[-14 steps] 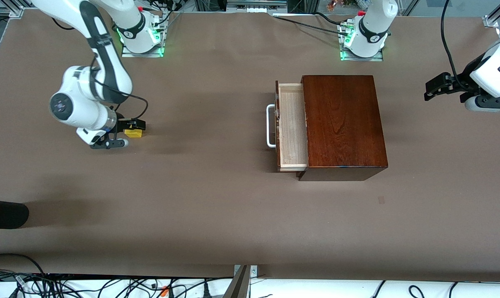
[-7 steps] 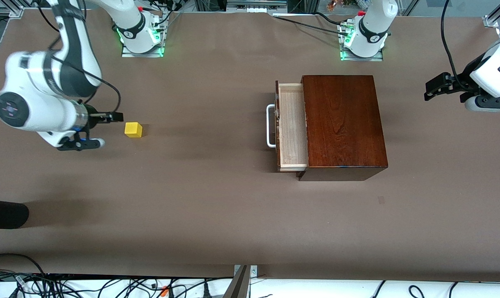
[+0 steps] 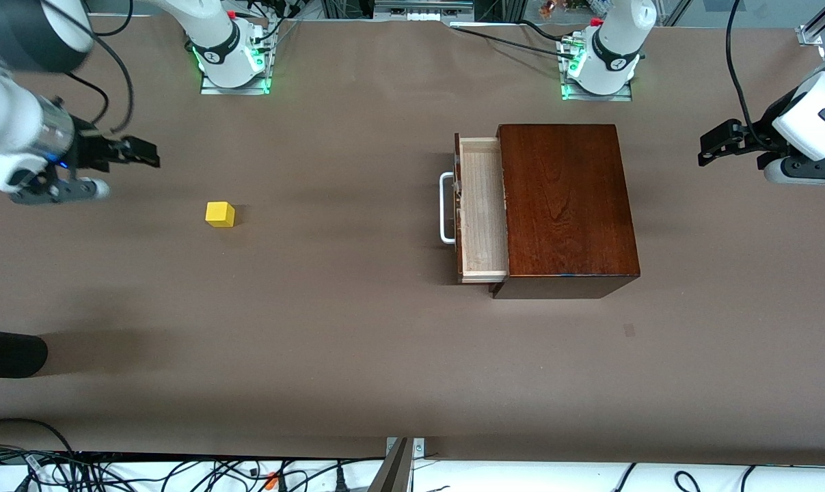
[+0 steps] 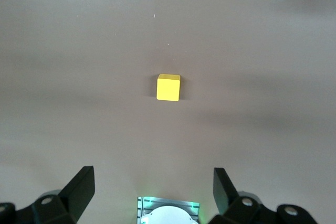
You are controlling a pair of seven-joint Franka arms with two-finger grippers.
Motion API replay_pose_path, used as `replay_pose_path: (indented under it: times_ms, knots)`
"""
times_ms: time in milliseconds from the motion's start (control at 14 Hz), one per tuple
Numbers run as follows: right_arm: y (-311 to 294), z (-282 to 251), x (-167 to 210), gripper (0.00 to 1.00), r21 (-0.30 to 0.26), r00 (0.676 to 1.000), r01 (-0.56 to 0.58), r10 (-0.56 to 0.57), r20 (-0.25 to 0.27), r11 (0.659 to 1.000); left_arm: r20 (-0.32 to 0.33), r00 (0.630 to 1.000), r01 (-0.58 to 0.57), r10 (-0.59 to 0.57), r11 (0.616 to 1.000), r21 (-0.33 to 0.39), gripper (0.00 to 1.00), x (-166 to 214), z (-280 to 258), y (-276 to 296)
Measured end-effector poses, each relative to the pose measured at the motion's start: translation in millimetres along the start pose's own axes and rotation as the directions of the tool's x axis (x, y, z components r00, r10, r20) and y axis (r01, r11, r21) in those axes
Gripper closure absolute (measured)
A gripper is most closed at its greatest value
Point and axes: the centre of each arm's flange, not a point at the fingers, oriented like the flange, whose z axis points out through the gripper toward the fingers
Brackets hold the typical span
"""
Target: Open drawer, take yellow block, close drawer
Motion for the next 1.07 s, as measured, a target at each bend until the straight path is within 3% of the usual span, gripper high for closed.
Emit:
replay_pose_path:
  times_ms: [427,1069]
  knots:
    - [14.8,-46.3,-7.8,0.00,-0.052,0.998,-0.021,0.018,-0.061,0.998,0.000,1.000,0.000,0.000,1.000,0.000,0.00,0.0,0.0,0.1]
    - [24.1,-42.4,6.0,0.00,-0.059,0.998,-0.046,0.043,-0.056,0.997,0.000,1.000,0.000,0.000,1.000,0.000,0.00,0.0,-0.1,0.3]
